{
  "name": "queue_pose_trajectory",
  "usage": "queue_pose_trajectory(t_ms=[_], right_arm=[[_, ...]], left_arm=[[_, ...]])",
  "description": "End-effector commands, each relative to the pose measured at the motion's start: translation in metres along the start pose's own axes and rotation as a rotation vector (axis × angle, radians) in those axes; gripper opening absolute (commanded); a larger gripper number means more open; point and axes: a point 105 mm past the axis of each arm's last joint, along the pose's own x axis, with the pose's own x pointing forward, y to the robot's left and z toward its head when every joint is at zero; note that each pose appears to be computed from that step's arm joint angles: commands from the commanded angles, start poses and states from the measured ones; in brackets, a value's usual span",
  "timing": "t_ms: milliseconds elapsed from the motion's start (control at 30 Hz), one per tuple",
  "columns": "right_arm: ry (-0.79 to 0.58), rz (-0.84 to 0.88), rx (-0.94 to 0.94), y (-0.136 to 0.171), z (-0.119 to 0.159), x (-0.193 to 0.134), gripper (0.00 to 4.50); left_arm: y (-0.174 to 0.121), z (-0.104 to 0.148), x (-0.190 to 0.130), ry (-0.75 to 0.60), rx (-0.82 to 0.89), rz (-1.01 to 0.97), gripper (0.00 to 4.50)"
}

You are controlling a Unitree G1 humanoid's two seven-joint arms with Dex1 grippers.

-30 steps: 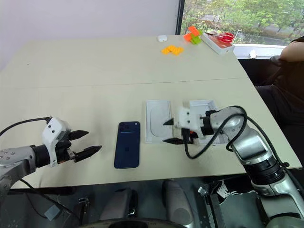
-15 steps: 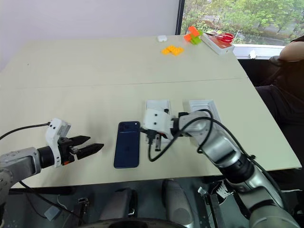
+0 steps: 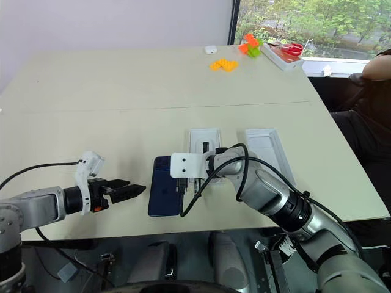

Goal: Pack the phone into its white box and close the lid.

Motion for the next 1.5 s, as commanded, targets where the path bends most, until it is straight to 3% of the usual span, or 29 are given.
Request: queue_pose_trajectory(t_ms=[33,600,1500], right_arm=[[0.01,0.013,-0.052,-0.001,0.004,-0.003,0.05],[0.092,0.148,-0.132,0.009,-0.003,0.014,0.05],[-0.058,0.226,-0.042,0.015,0.019,0.031,0.05]], left_arm=[[-0.007,0.0,0.003,-0.005,-0.027,-0.033,4.5],[-0.011,-0.009,0.015,0.013,-0.096,-0.031,4.5],[-0.033,-0.011,0.033,0.005,-0.196,-0.126,4.5]])
